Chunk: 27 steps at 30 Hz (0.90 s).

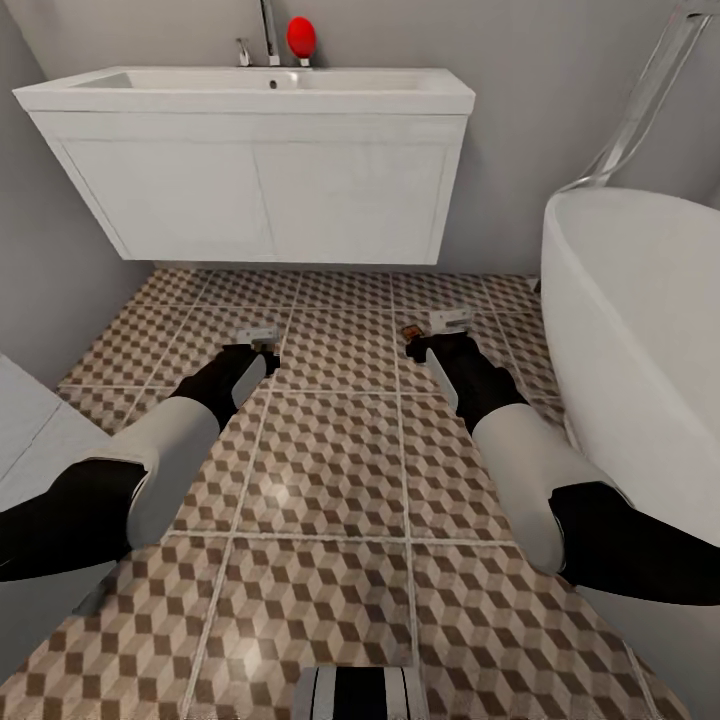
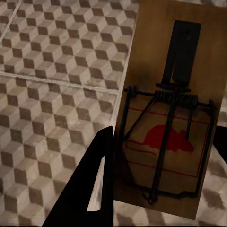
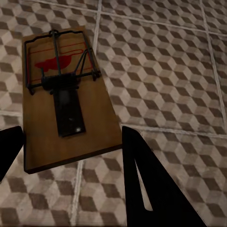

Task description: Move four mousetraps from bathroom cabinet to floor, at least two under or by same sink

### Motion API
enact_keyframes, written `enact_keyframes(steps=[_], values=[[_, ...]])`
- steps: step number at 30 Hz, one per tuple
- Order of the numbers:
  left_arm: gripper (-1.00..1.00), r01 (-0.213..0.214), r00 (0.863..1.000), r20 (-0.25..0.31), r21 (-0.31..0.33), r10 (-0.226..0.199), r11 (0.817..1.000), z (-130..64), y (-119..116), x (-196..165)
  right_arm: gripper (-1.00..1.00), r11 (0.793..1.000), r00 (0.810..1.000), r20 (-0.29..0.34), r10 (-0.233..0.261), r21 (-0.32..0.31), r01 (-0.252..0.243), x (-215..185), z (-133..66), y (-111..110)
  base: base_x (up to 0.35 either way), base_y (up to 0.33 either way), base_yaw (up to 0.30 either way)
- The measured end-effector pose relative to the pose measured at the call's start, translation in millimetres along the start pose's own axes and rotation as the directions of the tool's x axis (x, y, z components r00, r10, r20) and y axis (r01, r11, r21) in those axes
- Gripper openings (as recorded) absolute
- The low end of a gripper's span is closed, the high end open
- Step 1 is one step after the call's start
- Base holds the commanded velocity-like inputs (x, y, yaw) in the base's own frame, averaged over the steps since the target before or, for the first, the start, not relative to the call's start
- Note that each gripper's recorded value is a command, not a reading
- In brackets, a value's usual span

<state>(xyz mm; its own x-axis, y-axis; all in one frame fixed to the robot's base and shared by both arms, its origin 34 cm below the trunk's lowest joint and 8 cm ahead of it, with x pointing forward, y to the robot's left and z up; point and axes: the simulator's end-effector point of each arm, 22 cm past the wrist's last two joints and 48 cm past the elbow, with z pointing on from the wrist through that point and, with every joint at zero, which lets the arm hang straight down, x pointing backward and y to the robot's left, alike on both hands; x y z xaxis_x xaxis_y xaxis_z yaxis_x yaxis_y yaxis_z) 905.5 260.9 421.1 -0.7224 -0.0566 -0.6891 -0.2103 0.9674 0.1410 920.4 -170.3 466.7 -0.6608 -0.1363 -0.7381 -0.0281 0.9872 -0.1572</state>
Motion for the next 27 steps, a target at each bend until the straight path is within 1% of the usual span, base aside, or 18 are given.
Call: enact_keyframes(steps=[4,5,9,12,14,15,16,18,21,27], values=[[-1.00,-0.004,1.000,-0.018,0.000,0.004,1.000,11.6,-2.4,12.7,-1.00,1.000,1.000,-0.021,-0.001,-0.003,0.001,14.5,11.7,2.9,0.000,0.000,0.000],[-1.00,0.001,1.000,0.001,0.002,-0.001,1.000,11.7,-3.6,5.2,-1.00,1.000,1.000,-0.017,0.000,-0.002,0.000,13.1,13.0,2.6,0.000,0.000,0.000],[-1.00,0.008,1.000,0.010,0.007,-0.008,1.000,19.8,-7.1,5.2,-1.00,1.000,0.999,-0.038,0.000,-0.002,0.000,20.6,20.5,3.2,0.000,0.000,0.000],[-1.00,0.019,0.999,0.042,0.017,-0.020,1.000,20.5,-11.2,-9.2,-1.00,1.000,0.999,-0.037,0.005,0.001,-0.005,14.8,21.0,1.0,0.000,0.000,0.000],[-1.00,0.021,0.998,0.065,0.029,-0.023,0.999,14.7,-14.3,-27.9,-1.00,1.000,0.999,-0.033,0.010,0.006,-0.010,5.1,17.4,-2.5,0.000,0.000,0.000],[-1.00,0.017,0.998,0.065,0.035,-0.019,0.999,11.1,-15.7,-34.9,-1.00,1.000,0.999,-0.037,0.012,0.008,-0.011,2.5,15.8,-4.1,0.000,0.000,0.000],[-1.00,0.003,0.998,0.061,0.046,-0.006,0.999,-1.1,-17.3,-50.6,-1.00,1.000,0.999,-0.040,0.013,0.012,-0.013,-5.6,9.5,-7.8,0.000,0.000,0.000],[-1.00,0.000,0.998,0.060,0.054,-0.003,0.999,-3.2,-19.1,-55.4,-1.00,1.000,0.999,-0.049,0.015,0.011,-0.015,-2.6,12.2,-7.6,0.000,0.000,0.000],[-1.00,-0.003,0.999,0.053,0.056,0.001,0.998,2.0,-21.1,-51.5,-1.00,1.000,0.998,-0.063,0.015,0.010,-0.015,6.0,19.4,-6.1,0.000,0.000,0.000],[-1.00,-0.012,1.000,0.019,0.056,0.011,0.998,20.6,-25.0,-30.1,-1.00,1.000,0.995,-0.094,0.013,0.006,-0.012,27.5,36.0,-1.9,0.000,0.000,0.000]])
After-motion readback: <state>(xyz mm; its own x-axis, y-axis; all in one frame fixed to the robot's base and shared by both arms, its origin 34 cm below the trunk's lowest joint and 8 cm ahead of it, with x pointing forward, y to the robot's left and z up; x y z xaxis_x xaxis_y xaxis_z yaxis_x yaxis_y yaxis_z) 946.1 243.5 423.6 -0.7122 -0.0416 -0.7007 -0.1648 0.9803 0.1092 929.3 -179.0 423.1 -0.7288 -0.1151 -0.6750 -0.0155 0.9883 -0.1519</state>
